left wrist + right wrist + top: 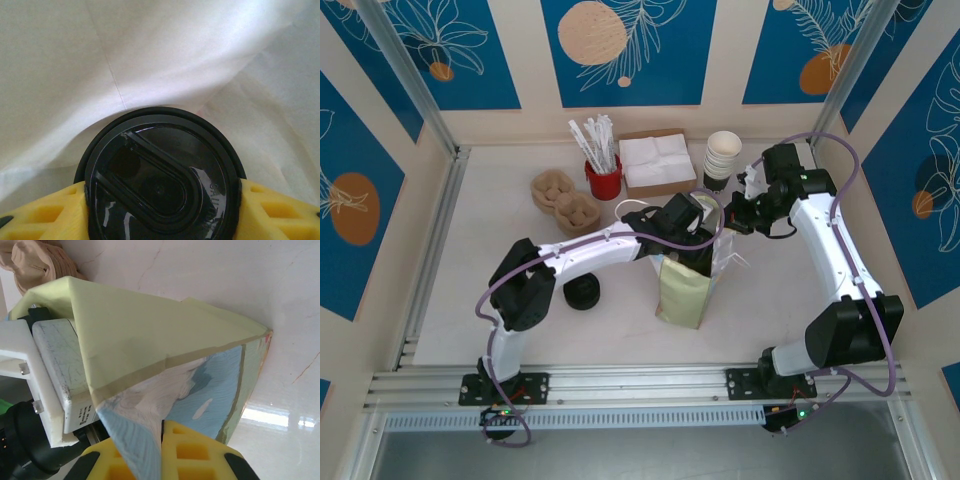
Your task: Pack the takeout coffee
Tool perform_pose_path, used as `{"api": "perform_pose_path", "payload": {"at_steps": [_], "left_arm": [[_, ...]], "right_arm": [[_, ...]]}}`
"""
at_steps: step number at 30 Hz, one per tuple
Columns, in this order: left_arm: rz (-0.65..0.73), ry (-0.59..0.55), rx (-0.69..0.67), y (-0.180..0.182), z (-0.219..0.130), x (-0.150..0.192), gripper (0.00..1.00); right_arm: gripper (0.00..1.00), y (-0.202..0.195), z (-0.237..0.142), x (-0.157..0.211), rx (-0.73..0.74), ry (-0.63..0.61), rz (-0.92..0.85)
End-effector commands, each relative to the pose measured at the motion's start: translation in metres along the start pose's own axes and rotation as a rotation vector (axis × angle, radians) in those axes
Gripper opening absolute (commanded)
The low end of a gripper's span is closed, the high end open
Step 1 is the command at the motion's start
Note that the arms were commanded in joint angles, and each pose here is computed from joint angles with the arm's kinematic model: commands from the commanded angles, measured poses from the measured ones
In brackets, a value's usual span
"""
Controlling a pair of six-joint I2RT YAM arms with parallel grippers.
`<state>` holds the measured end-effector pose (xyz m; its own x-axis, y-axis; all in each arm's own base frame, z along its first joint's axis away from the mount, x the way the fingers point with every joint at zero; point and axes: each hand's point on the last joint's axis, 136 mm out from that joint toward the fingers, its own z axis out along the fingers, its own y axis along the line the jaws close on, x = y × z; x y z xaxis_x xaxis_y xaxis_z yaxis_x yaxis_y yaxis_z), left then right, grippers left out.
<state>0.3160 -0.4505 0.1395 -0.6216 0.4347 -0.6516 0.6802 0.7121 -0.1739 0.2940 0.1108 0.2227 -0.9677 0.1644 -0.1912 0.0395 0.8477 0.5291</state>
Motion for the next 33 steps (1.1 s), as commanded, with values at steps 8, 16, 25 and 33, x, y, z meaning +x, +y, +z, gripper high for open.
{"api": "perform_pose_path", "payload": {"at_steps": [8, 16, 25, 33], "left_arm": [[-0.035, 0.174, -0.081, 0.021, 0.003, 0.041, 0.69], [-0.039, 0.113, -0.069, 0.013, -0.012, 0.01, 0.77], [-0.043, 0.082, -0.042, 0.006, -0.022, -0.005, 0.85], [-0.039, 0.063, -0.008, -0.002, -0.027, -0.017, 0.89]], "right_arm": [[0.0, -0.004, -0.002, 0.027, 0.014, 0.065, 0.06], [0.0, -0.01, 0.0, 0.03, 0.032, 0.061, 0.056], [0.0, -0.02, -0.008, 0.035, 0.112, 0.083, 0.027], [0.0, -0.025, -0.017, 0.033, 0.223, 0.115, -0.033]]}}
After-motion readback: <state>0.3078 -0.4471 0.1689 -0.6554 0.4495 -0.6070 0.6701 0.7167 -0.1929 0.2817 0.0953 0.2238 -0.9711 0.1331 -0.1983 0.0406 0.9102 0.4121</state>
